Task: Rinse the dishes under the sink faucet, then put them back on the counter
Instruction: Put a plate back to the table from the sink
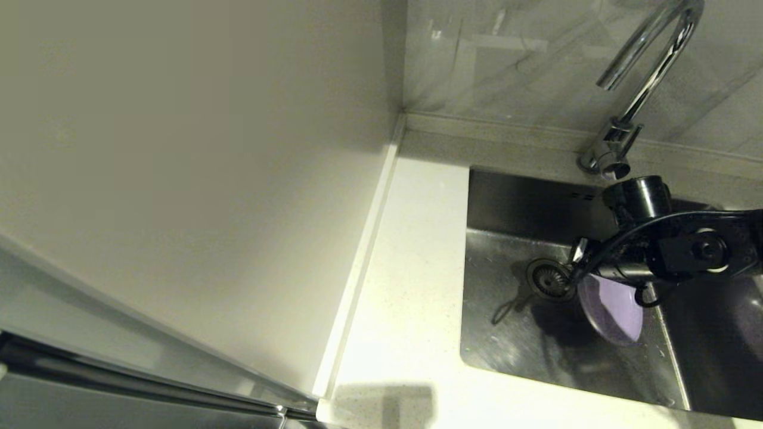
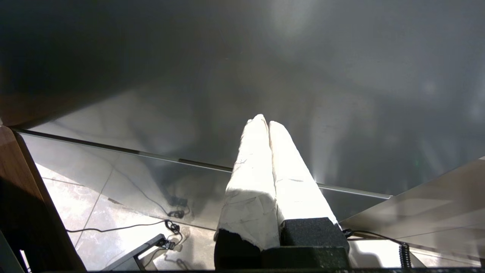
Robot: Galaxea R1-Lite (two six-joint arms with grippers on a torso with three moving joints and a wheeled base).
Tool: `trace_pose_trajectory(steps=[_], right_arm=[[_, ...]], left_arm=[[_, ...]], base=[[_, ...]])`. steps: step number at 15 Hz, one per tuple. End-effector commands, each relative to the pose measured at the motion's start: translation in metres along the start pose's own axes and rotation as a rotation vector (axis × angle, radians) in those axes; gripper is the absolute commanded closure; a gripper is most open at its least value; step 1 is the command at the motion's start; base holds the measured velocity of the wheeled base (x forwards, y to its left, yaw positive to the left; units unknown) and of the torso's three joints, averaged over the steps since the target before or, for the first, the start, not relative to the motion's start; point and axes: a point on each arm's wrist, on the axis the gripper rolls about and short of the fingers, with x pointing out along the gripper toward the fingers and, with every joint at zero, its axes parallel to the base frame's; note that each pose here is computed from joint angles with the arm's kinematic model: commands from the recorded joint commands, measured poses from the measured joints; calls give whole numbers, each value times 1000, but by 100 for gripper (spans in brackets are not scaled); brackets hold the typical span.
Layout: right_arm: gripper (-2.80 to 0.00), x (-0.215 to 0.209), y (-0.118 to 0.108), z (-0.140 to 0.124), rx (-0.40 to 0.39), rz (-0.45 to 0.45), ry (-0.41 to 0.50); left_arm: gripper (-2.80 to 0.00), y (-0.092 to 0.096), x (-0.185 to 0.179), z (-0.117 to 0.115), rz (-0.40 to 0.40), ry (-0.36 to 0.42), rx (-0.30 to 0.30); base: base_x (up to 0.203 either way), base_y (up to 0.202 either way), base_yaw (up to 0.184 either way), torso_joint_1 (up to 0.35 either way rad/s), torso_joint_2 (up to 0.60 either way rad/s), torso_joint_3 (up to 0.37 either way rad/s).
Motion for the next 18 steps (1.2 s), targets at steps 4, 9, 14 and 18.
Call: trace_pose_trajectory(steps=[4,9,14,18], right_arm=[[0,-48,13,39,261,351,33],[0,-75,10,73,453,536,106],[0,-79,-22,95,669,664,278],[0,-53,-26,76,694,607,366]], left_arm=[[0,0,0,-1,0,2,0],[0,0,0,0,0,1,0],[0,0,0,-1,0,3,0],[0,0,0,-1,0,2,0]], base=[[0,0,0,0,0,0],[0,0,0,0,0,0],[0,0,0,0,0,0],[0,0,0,0,0,0]])
